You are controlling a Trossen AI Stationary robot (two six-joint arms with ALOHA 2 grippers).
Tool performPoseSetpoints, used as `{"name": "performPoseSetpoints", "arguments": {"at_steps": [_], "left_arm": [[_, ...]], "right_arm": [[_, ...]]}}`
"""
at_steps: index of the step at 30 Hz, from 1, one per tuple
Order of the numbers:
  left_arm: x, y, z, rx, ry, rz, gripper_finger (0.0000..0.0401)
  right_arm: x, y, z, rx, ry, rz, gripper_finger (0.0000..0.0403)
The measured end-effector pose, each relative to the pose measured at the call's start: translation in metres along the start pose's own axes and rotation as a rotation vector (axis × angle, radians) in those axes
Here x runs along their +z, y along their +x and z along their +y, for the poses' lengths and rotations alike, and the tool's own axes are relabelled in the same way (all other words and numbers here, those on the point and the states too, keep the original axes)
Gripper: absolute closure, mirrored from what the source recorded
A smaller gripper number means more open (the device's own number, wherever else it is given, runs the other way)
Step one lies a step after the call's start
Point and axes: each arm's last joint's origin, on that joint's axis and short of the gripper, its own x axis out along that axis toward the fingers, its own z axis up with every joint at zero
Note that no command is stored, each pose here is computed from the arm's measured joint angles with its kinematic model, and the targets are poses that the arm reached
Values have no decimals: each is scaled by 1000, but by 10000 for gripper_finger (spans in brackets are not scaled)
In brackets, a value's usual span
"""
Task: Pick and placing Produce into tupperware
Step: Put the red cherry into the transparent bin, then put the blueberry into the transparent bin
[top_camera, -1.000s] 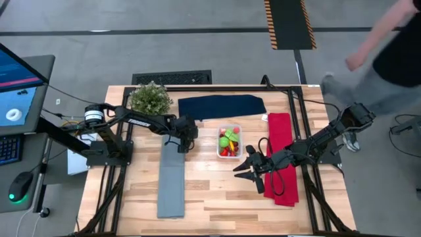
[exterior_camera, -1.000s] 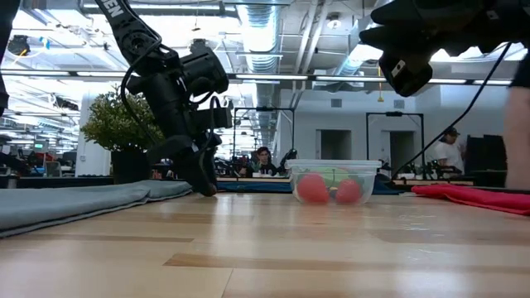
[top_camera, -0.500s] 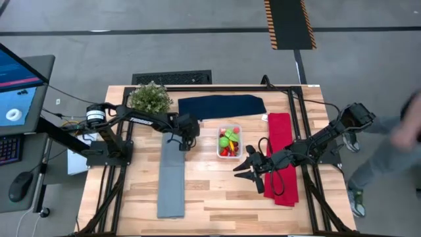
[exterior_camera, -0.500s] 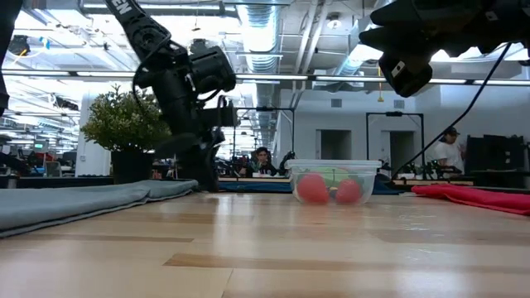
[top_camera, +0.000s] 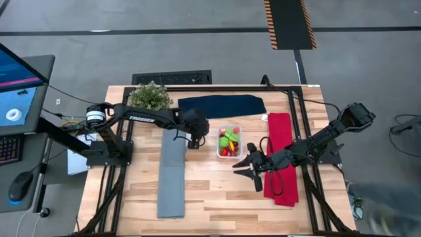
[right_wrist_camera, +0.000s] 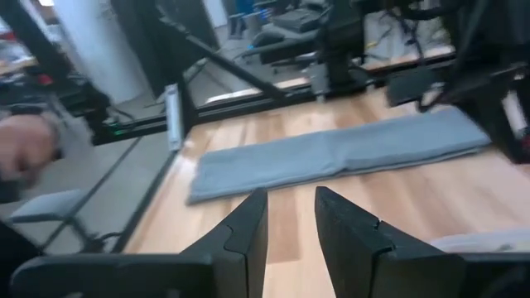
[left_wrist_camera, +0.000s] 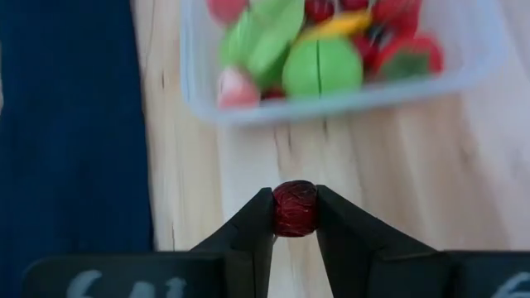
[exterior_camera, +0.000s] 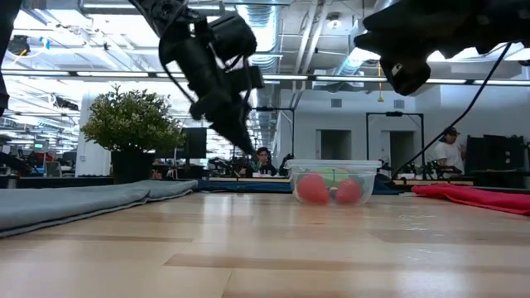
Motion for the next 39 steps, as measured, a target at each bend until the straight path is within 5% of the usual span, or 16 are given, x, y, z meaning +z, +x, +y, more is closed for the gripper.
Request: {"name": "performPoseSetpoints", "arguments": {"at_steps": [6, 11, 21, 27, 34, 39], "left_arm": [[23, -6, -2, -27, 12, -138, 328], [37, -3, -3, -155, -21, -283, 328], [49, 34, -7, -196, -65, -220, 320], [47, 42, -10, -230, -64, -201, 271], [47, 39, -5, -141, -22, -191, 203], [46, 17, 5, 61, 47, -105, 196]], "right_arm": [[2, 3, -9, -45, -6, -3, 278], [2, 2, -9, -44, -36, -8, 278], [12, -5, 2, 10, -80, -75, 278], [13, -9, 8, 39, -94, -81, 278], [11, -9, 8, 37, -92, -68, 278], [11, -9, 9, 40, -88, -67, 278]]}}
